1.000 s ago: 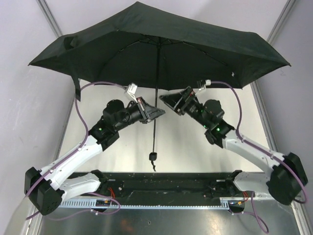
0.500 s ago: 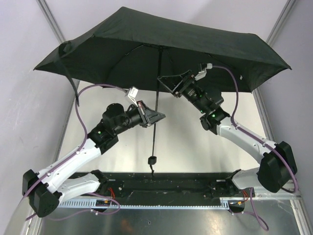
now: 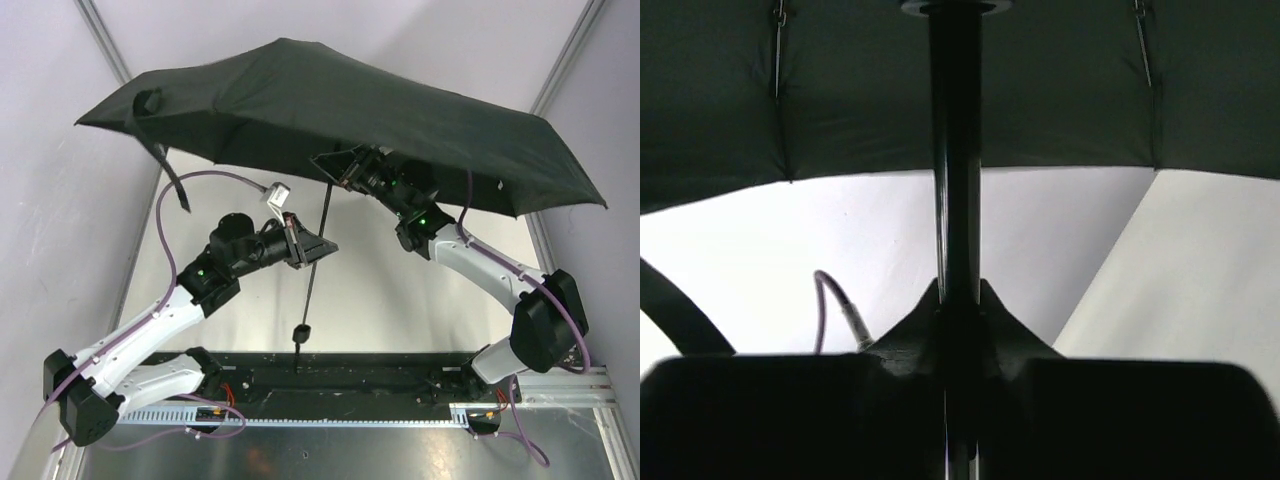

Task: Put away the umbrella

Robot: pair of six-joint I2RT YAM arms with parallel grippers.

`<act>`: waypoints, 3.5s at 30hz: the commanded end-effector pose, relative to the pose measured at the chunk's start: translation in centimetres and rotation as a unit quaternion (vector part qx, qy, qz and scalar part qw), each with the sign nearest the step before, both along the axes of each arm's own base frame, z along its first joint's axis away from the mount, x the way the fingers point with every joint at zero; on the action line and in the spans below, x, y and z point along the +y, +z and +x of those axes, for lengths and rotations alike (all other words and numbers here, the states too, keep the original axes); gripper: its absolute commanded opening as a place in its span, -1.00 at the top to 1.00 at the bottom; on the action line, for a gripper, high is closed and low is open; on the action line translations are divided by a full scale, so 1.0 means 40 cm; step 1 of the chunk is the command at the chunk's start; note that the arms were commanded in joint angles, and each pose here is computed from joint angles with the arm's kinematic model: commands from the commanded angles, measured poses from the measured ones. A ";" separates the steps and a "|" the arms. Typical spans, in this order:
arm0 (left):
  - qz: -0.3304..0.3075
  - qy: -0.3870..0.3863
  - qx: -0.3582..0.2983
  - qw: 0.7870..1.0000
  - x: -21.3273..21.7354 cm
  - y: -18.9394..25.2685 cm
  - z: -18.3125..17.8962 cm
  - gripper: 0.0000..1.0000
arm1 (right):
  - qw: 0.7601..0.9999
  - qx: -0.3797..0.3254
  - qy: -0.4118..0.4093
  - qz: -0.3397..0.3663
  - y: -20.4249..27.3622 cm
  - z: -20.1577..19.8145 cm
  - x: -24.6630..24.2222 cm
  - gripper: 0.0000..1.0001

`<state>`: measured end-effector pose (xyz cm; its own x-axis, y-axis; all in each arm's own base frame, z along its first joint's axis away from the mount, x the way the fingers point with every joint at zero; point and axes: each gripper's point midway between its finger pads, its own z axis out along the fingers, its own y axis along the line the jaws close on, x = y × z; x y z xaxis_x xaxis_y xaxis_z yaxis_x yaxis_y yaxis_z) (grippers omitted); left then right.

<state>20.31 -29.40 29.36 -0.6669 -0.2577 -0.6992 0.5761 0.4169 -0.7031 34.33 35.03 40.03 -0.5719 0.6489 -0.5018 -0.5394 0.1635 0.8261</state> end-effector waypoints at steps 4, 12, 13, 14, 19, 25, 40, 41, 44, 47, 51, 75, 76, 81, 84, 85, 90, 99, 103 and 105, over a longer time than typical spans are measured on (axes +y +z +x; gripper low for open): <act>-0.014 0.035 -0.104 0.994 0.047 0.082 -0.002 0.16 | 0.997 0.014 -0.071 -0.038 0.050 -0.012 -0.015 0.99; 0.006 0.026 -0.060 0.998 0.025 -0.005 -0.012 -0.12 | 0.998 -0.056 -0.017 0.020 0.169 -0.066 -0.029 1.00; 0.005 0.027 -0.061 0.998 0.026 -0.005 -0.012 -0.10 | 0.998 -0.056 0.003 0.031 0.176 -0.071 -0.030 1.00; 0.004 0.029 -0.062 0.998 0.029 -0.002 -0.012 -0.09 | 0.997 -0.056 0.023 0.041 0.181 -0.075 -0.030 1.00; -0.006 0.011 -0.068 0.998 0.023 0.010 -0.028 0.03 | 0.992 -0.078 0.068 0.069 0.212 -0.104 -0.043 1.00; -0.017 -0.030 -0.072 0.997 -0.009 0.019 -0.044 0.74 | 0.989 -0.085 0.077 0.091 0.229 -0.095 -0.062 1.00; -0.023 0.143 -0.072 0.987 0.047 0.053 0.011 1.00 | 0.988 0.008 -0.135 0.077 0.168 0.084 -0.185 -0.40; -0.025 0.149 -0.073 0.986 0.051 0.059 0.012 1.00 | 0.986 0.009 -0.148 0.081 0.172 0.087 -0.189 -0.48; -0.031 0.156 -0.075 0.985 0.056 0.073 0.015 1.00 | 0.979 0.018 -0.183 0.092 0.176 0.097 -0.207 -0.72; -0.034 0.151 -0.068 0.986 0.050 0.070 0.011 1.00 | 0.975 0.012 -0.194 0.110 0.190 0.103 -0.213 -0.74; -0.030 0.140 -0.063 0.988 0.043 0.053 0.002 1.00 | 0.978 -0.006 -0.151 0.143 0.207 0.109 -0.177 -0.64; -0.023 0.126 -0.060 0.990 0.033 0.040 -0.005 1.00 | 0.971 -0.025 -0.156 0.177 0.247 0.190 -0.119 -0.03; -0.023 0.126 -0.058 0.990 0.033 0.037 -0.005 1.00 | 0.971 -0.025 -0.159 0.179 0.248 0.194 -0.123 -0.02; -0.020 0.126 -0.048 0.991 0.029 0.021 -0.004 1.00 | 0.966 -0.046 -0.172 0.185 0.267 0.203 -0.151 0.25; -0.020 0.128 -0.050 0.990 0.028 0.024 -0.001 1.00 | 0.970 -0.083 -0.139 0.179 0.294 0.182 -0.147 0.90; -0.020 0.129 -0.053 0.990 0.029 0.029 0.000 1.00 | 0.973 -0.094 -0.120 0.175 0.299 0.171 -0.140 0.95; -0.012 0.142 -0.086 0.986 0.038 0.075 0.024 1.00 | 0.983 -0.105 -0.030 0.146 0.274 0.102 -0.084 1.00; -0.004 0.144 -0.136 0.980 0.049 0.195 0.102 1.00 | 0.982 -0.045 0.068 0.168 0.178 -0.050 -0.031 1.00; -0.007 0.127 -0.124 0.984 0.035 0.185 0.095 0.91 | 0.979 -0.046 0.045 0.194 0.202 -0.015 -0.064 1.00; -0.006 0.109 -0.099 0.989 0.028 0.139 0.074 0.70 | 0.976 -0.048 0.033 0.211 0.222 0.013 -0.090 1.00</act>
